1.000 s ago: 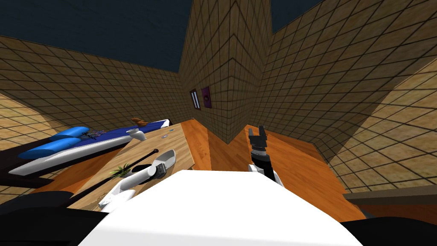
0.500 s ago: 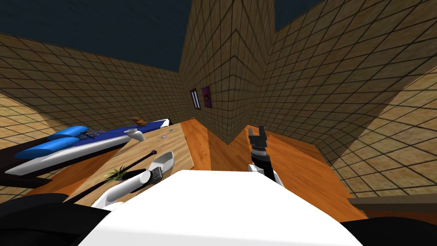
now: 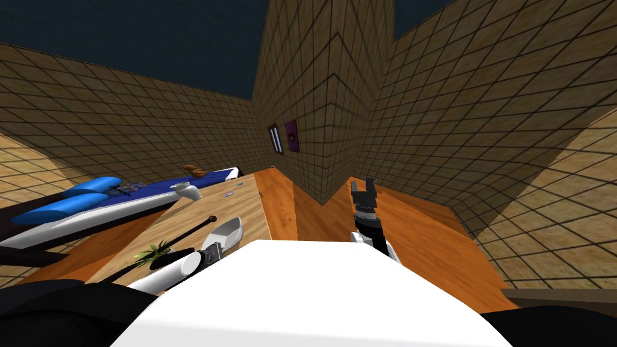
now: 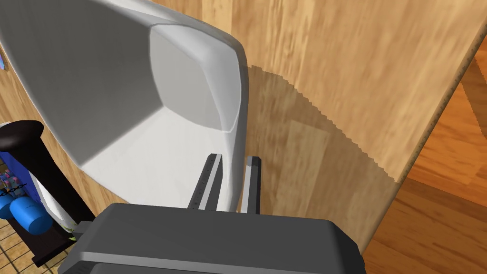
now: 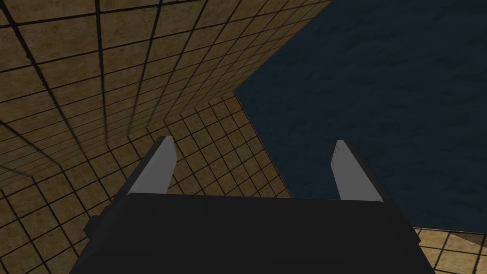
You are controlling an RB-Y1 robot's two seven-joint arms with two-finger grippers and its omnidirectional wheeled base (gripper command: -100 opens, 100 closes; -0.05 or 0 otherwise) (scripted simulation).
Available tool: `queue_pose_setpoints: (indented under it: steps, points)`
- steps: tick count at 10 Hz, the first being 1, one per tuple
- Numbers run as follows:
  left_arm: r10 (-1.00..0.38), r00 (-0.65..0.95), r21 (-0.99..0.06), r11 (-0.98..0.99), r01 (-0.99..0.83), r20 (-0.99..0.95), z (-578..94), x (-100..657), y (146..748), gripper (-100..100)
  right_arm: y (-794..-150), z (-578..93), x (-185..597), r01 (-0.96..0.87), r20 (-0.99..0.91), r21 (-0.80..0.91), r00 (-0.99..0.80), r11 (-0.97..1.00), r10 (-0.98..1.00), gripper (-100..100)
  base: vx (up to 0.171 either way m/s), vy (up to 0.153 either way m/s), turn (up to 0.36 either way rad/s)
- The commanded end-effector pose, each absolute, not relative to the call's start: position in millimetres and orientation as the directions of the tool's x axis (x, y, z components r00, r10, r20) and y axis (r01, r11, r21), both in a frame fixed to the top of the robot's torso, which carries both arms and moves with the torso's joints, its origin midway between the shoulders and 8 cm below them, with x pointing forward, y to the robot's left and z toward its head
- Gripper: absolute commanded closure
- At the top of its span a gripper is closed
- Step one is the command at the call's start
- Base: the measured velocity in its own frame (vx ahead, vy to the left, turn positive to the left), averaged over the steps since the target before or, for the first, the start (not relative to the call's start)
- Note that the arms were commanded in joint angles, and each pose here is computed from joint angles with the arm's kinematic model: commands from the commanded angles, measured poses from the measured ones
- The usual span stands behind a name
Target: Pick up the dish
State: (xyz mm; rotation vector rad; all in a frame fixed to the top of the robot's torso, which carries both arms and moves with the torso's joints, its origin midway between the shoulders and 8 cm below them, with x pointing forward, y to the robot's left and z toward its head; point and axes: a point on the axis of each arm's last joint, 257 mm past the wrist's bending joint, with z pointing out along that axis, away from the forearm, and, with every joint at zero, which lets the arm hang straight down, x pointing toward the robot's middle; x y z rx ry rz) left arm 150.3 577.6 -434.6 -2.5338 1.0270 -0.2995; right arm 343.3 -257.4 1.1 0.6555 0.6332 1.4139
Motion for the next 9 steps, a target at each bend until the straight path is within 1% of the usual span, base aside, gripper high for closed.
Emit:
queue_pose_setpoints:
  steps: [1, 2, 3, 5, 7, 8, 9]
  points:
    - [-0.713, 0.700, -0.437, -0.641, -0.630, 0.038, -427.1, 144.3, 575.4, 100, -257.4, 1.1, 343.3, -0.672, -0.010, 0.739, 0.058, 0.046, 0.998, 0, 0.008, 0.013, 0.000]
    - [-0.722, 0.690, -0.450, -0.631, -0.632, 0.043, -421.8, 151.2, 573.8, 100, -257.4, 1.1, 343.3, -0.672, -0.010, 0.739, 0.058, 0.046, 0.998, 0, -0.013, 0.005, 0.006]
    - [-0.697, 0.715, -0.429, -0.662, -0.614, 0.052, -421.8, 130.1, 569.5, 100, -257.3, 1.1, 343.3, -0.672, -0.010, 0.739, 0.058, 0.046, 0.998, 0, 0.098, 0.019, 0.021]
    - [-0.707, 0.706, -0.429, -0.647, -0.631, 0.027, -414.9, 115.2, 567.8, 100, -257.4, 1.1, 343.2, -0.672, -0.010, 0.739, 0.058, 0.046, 0.998, 0, 0.095, 0.007, 0.015]
    - [-0.729, 0.684, -0.452, -0.619, -0.642, 0.028, -402.4, 123.6, 563.4, 100, -257.3, 1.1, 343.3, -0.672, -0.010, 0.739, 0.058, 0.046, 0.998, 0, 0.005, 0.000, 0.003]
    - [-0.721, 0.693, -0.441, -0.630, -0.639, 0.026, -408.3, 118.1, 564.0, 100, -257.3, 1.2, 343.3, -0.672, -0.010, 0.739, 0.058, 0.046, 0.998, 0, 0.000, 0.000, 0.000]
    - [-0.722, 0.691, -0.442, -0.629, -0.640, 0.027, -407.8, 119.0, 563.5, 0, -257.3, 1.2, 343.3, -0.672, -0.010, 0.739, 0.058, 0.046, 0.998, 0, 0.000, 0.000, 0.000]
